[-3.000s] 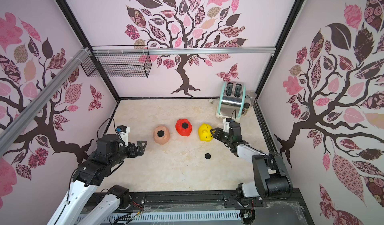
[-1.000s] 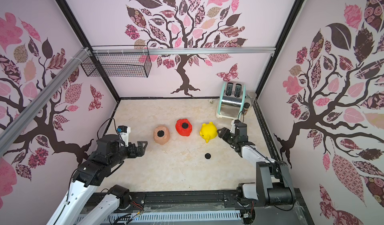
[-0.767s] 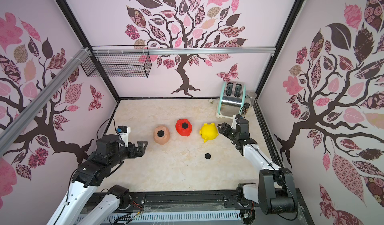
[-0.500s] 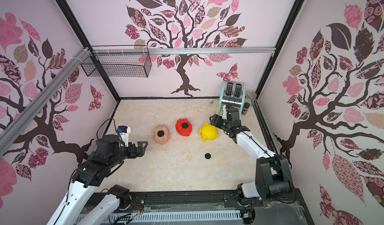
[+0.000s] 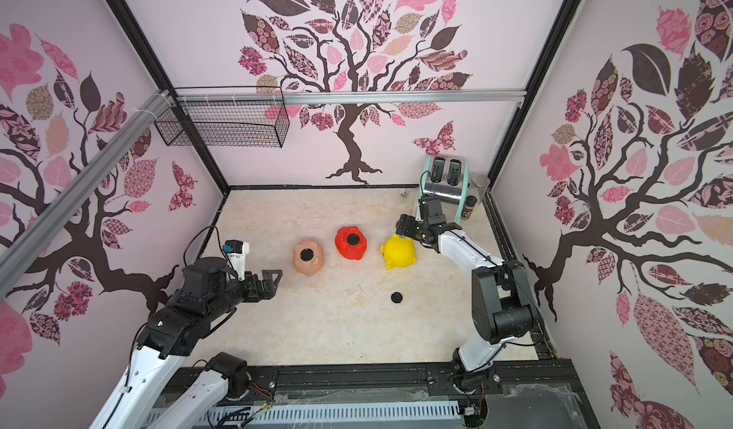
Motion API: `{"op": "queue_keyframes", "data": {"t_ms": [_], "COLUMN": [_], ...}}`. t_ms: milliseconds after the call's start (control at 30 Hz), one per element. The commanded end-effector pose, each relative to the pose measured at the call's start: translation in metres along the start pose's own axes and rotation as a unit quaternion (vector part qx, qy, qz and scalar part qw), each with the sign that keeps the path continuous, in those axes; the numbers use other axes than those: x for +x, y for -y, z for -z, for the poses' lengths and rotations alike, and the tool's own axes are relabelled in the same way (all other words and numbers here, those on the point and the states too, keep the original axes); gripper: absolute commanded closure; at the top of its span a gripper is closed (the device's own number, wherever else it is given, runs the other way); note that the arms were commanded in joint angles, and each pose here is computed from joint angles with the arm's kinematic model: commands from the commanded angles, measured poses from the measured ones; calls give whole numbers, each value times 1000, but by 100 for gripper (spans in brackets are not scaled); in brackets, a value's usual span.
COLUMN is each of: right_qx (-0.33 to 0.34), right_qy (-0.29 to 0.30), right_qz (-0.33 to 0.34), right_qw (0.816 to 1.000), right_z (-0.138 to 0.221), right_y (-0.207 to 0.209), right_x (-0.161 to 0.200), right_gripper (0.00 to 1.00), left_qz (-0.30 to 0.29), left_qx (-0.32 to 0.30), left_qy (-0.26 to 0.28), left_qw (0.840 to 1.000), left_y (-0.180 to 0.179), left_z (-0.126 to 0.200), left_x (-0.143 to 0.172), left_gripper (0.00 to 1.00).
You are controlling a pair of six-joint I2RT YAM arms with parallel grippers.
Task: Close piggy banks
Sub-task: Turn over the piggy bank at the center of the board.
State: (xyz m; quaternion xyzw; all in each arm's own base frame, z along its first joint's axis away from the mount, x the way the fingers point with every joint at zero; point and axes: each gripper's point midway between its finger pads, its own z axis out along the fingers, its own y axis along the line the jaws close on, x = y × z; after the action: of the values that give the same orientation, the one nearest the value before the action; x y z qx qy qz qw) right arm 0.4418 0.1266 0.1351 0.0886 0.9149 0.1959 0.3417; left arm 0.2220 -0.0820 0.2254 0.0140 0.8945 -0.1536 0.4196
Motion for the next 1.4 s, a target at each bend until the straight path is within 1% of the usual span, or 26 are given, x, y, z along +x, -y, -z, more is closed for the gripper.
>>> {"op": "queue_keyframes", "data": {"t_ms": [0, 100, 167, 300, 500, 700, 1133, 1367], "right_qx": [31, 27, 21, 27, -3, -27, -43, -66], "right_qy": [-5, -8, -10, -29, -66, -86, -123, -126], "right_qz": [42, 67, 79, 79, 80, 94, 135, 154], "right_qw": [999, 997, 997, 996, 995, 992, 982, 978], "right_z": [-4, -9, -12, -21, -33, -33, -20, -8], "right_y": [-6, -18, -26, -26, -36, -47, -57, -67], "right_x": [-2, -2, -2, 0, 15, 26, 53, 52], "right_gripper": [16, 19, 20, 23, 31, 36, 36, 35], "left_qz": [-4, -3, -4, -4, -4, -5, -5, -5], "left_qx": [8, 7, 6, 6, 5, 5, 6, 6], "left_qy": [9, 8, 8, 9, 8, 9, 9, 8], "left_qw": [1000, 1000, 1000, 1000, 1000, 1000, 1000, 1000], "left_y": [3, 3, 3, 2, 2, 3, 3, 3], "left_z": [1, 1, 1, 2, 1, 2, 2, 2], "left_x": [-3, -2, -2, -3, -2, -2, -2, -2], "left_gripper": [2, 2, 2, 2, 2, 2, 2, 2]}}
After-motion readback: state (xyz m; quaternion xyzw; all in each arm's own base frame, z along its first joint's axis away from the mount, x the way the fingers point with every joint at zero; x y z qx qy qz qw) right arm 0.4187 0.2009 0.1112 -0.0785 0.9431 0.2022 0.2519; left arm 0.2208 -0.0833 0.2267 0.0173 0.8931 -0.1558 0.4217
